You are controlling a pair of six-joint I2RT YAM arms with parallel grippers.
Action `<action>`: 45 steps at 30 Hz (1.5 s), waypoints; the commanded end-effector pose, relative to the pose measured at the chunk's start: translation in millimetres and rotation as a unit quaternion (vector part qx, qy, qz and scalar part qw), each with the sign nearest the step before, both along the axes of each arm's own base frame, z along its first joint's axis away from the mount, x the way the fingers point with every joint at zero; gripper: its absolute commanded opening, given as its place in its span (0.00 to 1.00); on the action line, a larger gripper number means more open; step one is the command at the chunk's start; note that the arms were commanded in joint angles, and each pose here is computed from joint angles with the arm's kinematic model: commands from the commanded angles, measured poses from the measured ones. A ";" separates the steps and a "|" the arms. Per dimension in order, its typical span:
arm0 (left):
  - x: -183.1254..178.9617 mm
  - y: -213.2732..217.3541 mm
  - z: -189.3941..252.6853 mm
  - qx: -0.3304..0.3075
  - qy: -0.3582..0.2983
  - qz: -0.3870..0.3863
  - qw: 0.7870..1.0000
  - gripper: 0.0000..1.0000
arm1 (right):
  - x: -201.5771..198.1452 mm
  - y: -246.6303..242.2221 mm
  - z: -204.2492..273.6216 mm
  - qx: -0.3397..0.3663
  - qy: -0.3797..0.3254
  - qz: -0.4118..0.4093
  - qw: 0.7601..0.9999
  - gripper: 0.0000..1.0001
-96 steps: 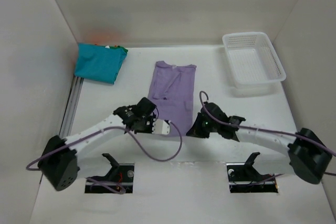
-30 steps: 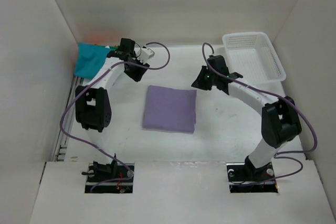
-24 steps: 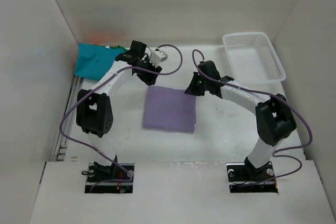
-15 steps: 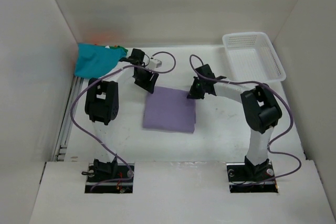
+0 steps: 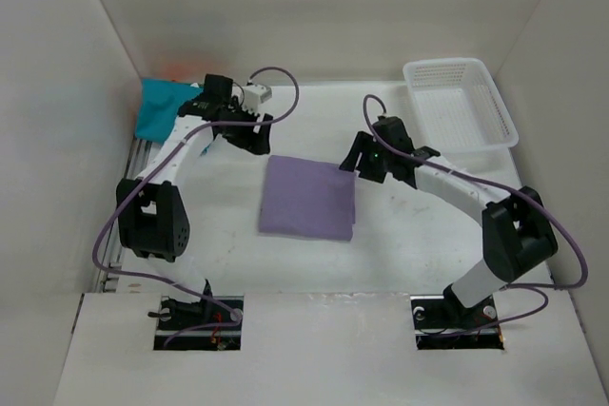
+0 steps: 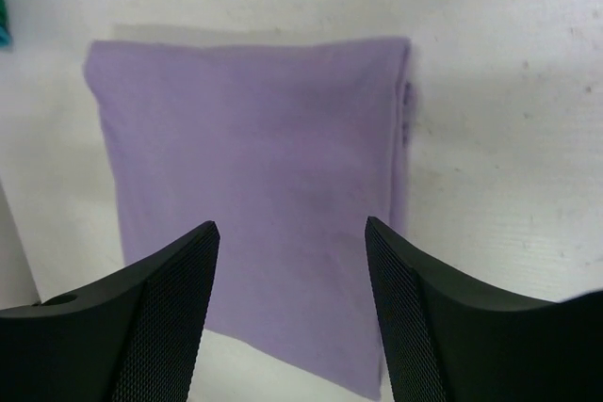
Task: Fold and stack the t-shirts
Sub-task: Fold the long partially folded tshirt into a neat square, then put the neatly folded tshirt into the corner of the board with the left arm
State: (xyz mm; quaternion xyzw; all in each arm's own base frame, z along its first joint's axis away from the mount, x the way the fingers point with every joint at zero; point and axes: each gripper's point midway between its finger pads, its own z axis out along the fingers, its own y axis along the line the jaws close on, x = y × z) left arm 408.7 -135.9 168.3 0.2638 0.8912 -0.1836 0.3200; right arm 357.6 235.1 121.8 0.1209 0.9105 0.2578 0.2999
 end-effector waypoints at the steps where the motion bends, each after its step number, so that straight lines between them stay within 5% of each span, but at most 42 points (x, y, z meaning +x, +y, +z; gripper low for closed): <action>1: -64.6 -3.9 -67.4 -0.011 0.159 -0.010 0.987 0.69 | -21.1 -1.8 -28.0 -0.009 0.045 0.012 0.999 0.68; 9: -94.3 -28.6 -85.6 -0.057 0.213 -0.026 0.975 0.67 | -30.5 3.1 -65.5 0.003 0.083 0.029 0.996 0.70; 21: -92.6 1.9 -155.7 -0.001 0.274 0.067 0.959 0.66 | -54.5 4.0 -87.3 -0.008 0.122 0.008 0.992 0.70; 29: -119.5 -60.8 -176.3 -0.086 0.377 0.007 0.922 0.61 | -69.8 12.9 -96.4 0.004 0.148 0.007 0.989 0.70; 34: -122.3 -54.1 -204.6 -0.078 0.413 0.025 0.907 0.45 | -66.9 16.5 -93.0 0.009 0.145 0.011 0.989 0.70; 39: -107.1 -63.7 -197.3 -0.113 0.417 0.025 0.901 0.00 | -62.5 18.9 -86.1 0.018 0.136 0.010 0.991 0.70; 45: -48.5 -56.3 -109.4 -0.140 0.270 0.035 0.952 0.00 | -51.2 -6.6 -57.7 0.046 0.105 -0.026 0.993 0.70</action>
